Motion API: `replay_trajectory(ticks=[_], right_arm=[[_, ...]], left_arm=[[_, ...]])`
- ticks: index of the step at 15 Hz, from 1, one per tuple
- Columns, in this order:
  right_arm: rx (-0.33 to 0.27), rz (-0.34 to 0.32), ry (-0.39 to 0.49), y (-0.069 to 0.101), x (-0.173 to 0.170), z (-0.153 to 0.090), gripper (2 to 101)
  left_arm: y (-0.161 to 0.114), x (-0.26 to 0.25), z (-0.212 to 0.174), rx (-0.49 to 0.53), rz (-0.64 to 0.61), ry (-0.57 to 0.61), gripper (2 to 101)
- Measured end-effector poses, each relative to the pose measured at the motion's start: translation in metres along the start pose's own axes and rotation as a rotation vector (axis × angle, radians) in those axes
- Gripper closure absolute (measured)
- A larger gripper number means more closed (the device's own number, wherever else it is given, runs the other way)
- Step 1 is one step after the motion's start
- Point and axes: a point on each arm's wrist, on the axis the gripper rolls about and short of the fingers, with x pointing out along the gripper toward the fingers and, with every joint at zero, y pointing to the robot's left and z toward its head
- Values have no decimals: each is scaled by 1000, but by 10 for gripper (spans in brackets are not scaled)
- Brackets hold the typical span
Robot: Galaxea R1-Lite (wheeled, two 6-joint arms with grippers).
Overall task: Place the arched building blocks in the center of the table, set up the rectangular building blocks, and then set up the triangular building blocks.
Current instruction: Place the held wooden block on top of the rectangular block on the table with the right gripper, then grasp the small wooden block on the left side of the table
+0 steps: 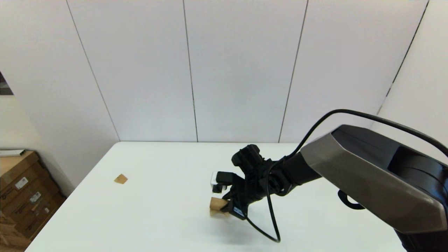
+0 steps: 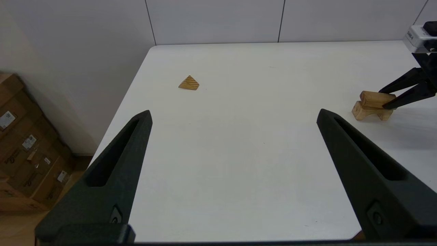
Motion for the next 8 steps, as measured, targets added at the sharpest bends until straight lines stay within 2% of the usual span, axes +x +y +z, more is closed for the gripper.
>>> replay_trajectory(ticks=[3,8], right_arm=[[-3,5,2,2,2,0,781],[-3,5,-2,4,6,1,447]], left_arm=[[0,0,0,0,0,1,54],[0,0,0,0,0,0,54]])
